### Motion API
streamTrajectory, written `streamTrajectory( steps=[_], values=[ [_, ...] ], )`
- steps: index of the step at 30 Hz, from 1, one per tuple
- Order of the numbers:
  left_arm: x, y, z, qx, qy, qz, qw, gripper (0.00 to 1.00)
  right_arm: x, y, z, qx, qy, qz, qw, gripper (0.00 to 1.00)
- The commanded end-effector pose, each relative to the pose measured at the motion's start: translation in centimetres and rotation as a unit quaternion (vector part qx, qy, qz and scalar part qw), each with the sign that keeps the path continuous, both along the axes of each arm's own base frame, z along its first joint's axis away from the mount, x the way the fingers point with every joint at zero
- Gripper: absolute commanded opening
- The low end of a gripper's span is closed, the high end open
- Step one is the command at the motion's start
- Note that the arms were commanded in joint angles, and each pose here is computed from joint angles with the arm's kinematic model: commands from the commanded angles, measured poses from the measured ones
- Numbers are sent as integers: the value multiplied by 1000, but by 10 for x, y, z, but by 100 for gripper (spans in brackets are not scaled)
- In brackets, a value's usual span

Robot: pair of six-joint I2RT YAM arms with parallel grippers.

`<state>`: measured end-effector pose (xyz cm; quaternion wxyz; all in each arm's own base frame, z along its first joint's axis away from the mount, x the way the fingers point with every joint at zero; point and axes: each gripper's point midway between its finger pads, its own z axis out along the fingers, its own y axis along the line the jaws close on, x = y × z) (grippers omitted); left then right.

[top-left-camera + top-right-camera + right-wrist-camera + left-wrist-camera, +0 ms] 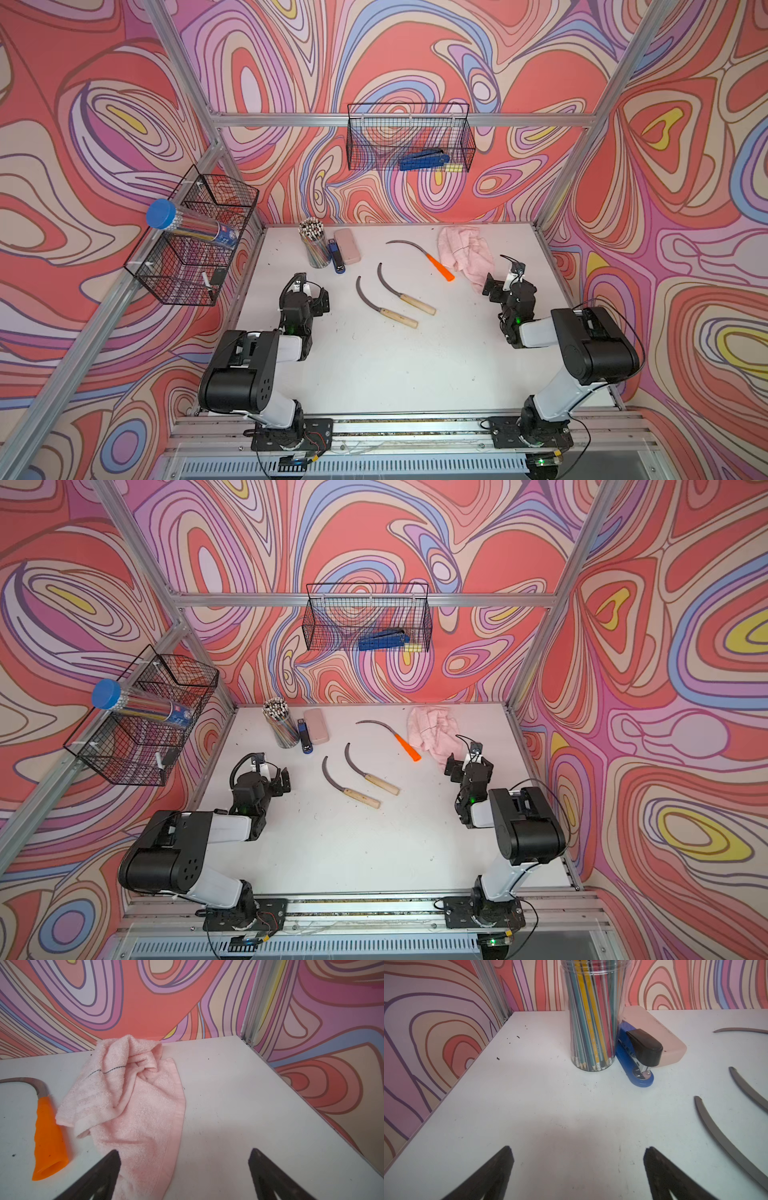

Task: Wipe small sickles with rags
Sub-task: Adjust the small sickle at the center of the board.

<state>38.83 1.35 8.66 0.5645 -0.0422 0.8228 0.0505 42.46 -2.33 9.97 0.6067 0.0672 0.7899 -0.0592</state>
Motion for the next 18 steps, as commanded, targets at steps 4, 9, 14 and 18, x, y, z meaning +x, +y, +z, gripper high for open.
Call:
streamTrajectory(
  steps=[4, 9, 14, 18],
  values=[
    [4, 1, 4, 4, -6, -3, 1000, 100, 0, 2, -3, -2, 1, 5, 1000, 98],
    [4, 1, 3, 3, -6, -3, 1000, 100, 0, 2, -3, -2, 1, 4, 1000, 98],
    [4, 0, 4, 4, -7, -3, 1000, 100, 0, 2, -3, -2, 2, 5, 1000, 98],
    [4, 0, 3, 3, -6, -3, 1000, 100, 0, 2, -3, -2, 2, 5, 1000, 98]
  ],
)
